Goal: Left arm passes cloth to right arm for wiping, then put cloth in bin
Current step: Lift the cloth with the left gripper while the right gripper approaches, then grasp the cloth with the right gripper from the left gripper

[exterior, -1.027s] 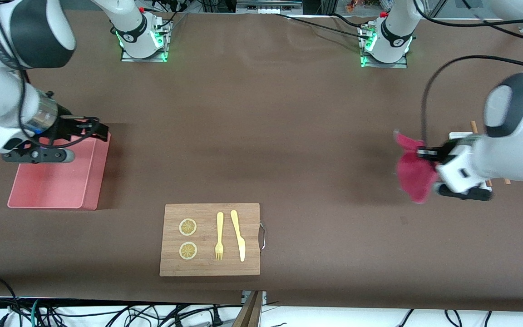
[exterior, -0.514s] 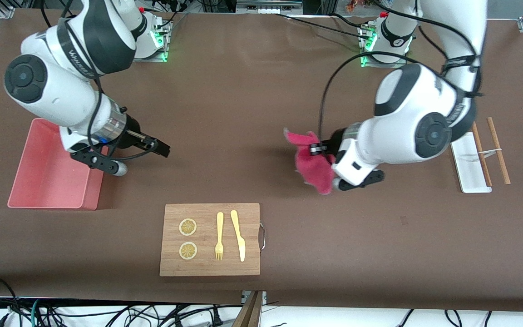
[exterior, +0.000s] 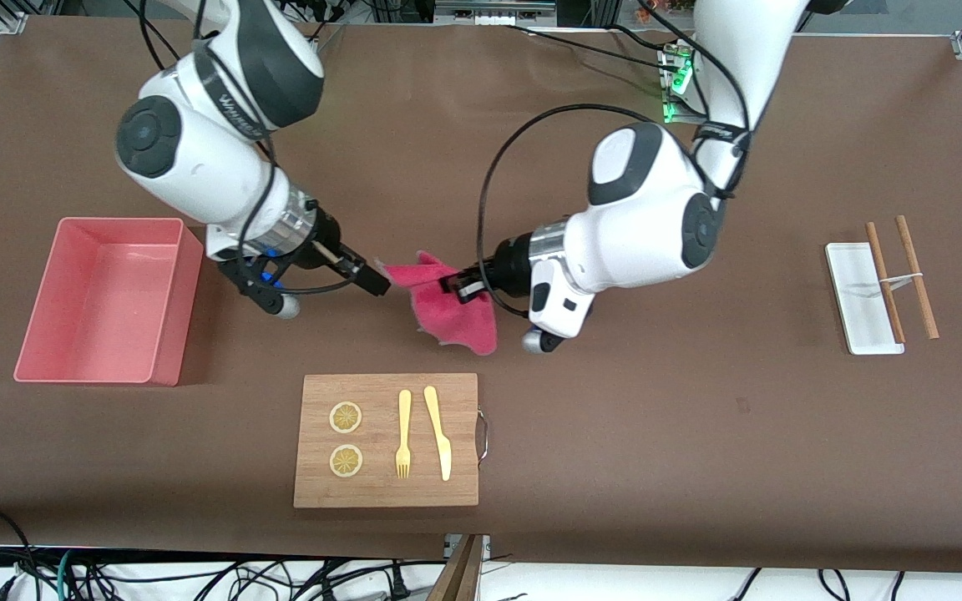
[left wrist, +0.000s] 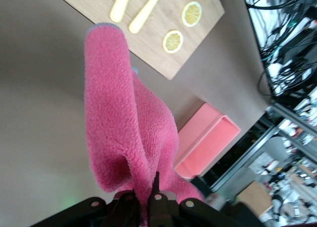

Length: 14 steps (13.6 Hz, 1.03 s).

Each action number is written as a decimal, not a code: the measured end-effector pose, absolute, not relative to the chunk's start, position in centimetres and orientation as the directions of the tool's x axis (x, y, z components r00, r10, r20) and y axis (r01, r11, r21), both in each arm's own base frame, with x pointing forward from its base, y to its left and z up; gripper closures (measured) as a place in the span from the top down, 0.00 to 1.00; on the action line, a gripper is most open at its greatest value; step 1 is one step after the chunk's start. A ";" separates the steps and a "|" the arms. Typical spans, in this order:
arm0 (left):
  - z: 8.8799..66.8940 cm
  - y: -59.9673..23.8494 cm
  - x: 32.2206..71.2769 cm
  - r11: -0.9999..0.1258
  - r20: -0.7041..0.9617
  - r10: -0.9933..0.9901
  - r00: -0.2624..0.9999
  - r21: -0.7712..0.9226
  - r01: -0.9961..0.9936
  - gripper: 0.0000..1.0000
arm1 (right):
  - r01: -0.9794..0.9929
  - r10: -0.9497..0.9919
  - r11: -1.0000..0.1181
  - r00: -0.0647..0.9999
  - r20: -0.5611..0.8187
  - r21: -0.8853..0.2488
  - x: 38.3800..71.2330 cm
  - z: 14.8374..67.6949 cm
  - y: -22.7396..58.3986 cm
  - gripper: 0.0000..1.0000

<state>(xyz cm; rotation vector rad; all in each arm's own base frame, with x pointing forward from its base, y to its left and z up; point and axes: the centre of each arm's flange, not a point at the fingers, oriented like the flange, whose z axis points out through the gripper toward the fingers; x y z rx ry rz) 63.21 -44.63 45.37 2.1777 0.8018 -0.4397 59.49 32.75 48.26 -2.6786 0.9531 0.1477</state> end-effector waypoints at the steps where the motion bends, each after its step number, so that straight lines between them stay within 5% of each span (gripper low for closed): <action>1: 44.9 -45.5 63.0 -0.486 -0.540 0.415 0.732 0.549 0.680 0.04 | -0.648 -0.616 -0.725 0.762 -0.200 -0.235 59.2 48.0 33.6 1.00; 10: 44.8 -45.4 63.6 -0.456 -0.541 0.435 0.720 0.557 0.694 0.04 | -0.692 -0.639 -0.688 0.721 -0.268 -0.220 58.7 47.8 34.1 0.95; 14: 44.8 -45.3 63.6 -0.456 -0.541 0.436 0.719 0.556 0.695 0.04 | -0.702 -0.635 -0.685 0.706 -0.314 -0.196 58.4 47.7 34.1 0.48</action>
